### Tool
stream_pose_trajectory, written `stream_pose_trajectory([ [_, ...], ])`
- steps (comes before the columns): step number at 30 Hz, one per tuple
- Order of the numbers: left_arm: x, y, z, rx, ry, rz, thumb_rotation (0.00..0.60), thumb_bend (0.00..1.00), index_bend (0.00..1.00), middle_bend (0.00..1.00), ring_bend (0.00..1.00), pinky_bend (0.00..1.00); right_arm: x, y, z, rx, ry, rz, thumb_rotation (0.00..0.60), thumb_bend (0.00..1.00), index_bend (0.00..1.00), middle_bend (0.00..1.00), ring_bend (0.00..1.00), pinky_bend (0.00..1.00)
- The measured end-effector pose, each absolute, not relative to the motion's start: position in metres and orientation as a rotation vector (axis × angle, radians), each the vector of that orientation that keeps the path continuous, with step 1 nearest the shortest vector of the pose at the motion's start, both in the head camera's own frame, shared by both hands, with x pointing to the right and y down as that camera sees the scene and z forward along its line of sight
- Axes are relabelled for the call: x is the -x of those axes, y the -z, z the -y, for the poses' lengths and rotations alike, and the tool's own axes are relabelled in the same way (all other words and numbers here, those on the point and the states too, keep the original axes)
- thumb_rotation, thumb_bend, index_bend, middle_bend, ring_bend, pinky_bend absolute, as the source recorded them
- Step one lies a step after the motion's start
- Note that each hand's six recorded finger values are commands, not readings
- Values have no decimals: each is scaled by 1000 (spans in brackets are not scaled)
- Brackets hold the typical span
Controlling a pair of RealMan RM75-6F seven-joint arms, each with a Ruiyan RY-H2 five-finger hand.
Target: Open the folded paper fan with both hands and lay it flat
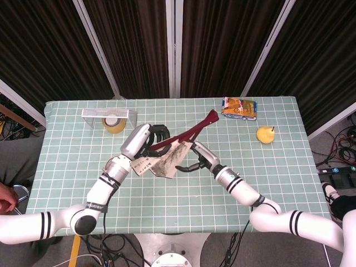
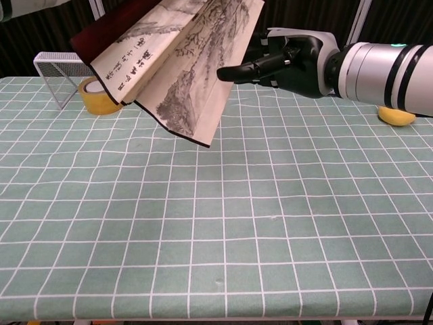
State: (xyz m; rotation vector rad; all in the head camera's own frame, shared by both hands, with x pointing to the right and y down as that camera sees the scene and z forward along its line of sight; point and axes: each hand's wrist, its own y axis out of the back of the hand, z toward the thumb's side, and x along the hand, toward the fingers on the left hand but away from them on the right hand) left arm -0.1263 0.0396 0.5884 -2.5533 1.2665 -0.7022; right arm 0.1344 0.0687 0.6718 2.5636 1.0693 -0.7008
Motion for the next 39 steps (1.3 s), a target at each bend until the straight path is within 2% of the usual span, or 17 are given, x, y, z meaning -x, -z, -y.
stream_pose_trajectory([
  [4,129,-589,-40,2558,705,-1270,600,380,585,646,636,809,-131,-672,-68,-2562,695,-1074,600,307,348,393,139,91],
  [9,129,-589,-41,2562,698,-1272,600,380,584,646,636,808,-128,-673,-65,-2589,713,-1112,600,378,572,506,242,160],
  [17,135,-591,-41,2571,705,-1289,600,380,585,646,636,806,-121,-674,-56,-2639,762,-1199,600,579,770,613,366,241],
  [25,149,-596,-38,2532,756,-1280,600,380,584,646,636,806,-119,-669,-48,-2719,836,-1293,600,664,852,633,411,255],
  [39,190,-613,-39,2327,915,-1180,600,381,585,657,636,805,-172,-639,-38,-3017,1136,-1414,600,677,868,641,411,256],
])
